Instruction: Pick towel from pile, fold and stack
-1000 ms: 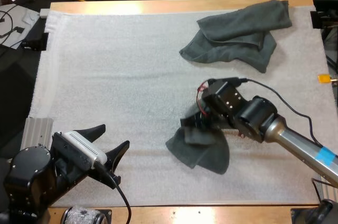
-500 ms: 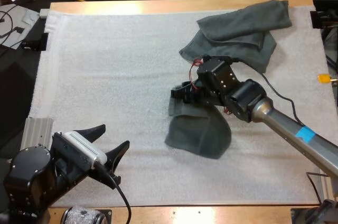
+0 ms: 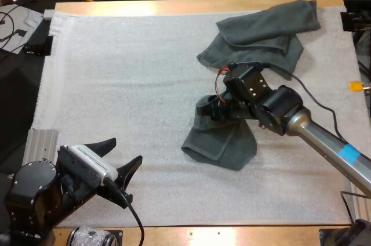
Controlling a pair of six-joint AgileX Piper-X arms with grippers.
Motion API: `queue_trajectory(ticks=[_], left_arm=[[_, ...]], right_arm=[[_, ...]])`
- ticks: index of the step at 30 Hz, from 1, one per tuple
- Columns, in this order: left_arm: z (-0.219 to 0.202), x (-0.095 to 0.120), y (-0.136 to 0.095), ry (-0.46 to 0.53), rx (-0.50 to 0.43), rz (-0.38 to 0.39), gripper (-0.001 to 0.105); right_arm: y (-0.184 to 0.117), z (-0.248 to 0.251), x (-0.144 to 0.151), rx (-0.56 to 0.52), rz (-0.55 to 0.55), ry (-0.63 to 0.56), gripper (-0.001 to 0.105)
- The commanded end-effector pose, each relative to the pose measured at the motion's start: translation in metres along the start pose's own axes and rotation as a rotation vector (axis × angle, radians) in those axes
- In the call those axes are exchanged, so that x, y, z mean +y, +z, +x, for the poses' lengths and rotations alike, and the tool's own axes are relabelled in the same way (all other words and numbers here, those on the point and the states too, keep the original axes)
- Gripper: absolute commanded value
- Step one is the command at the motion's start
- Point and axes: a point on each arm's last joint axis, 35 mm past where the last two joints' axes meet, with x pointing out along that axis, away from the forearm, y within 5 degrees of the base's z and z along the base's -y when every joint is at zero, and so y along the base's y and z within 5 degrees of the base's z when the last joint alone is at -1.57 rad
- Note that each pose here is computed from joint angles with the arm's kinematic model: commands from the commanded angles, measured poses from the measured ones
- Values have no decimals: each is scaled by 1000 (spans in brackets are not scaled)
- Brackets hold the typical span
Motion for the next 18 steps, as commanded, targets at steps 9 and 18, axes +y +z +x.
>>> queue_trajectory(ticks=[9,18], left_arm=[[-1,-1,-2,-11,20,-15,61],[-1,-1,-4,-2,46,-25,62]], right_arm=[[-31,-35,-1,262,-92,-51,52],[-50,-31,25,329,-157,-24,51]])
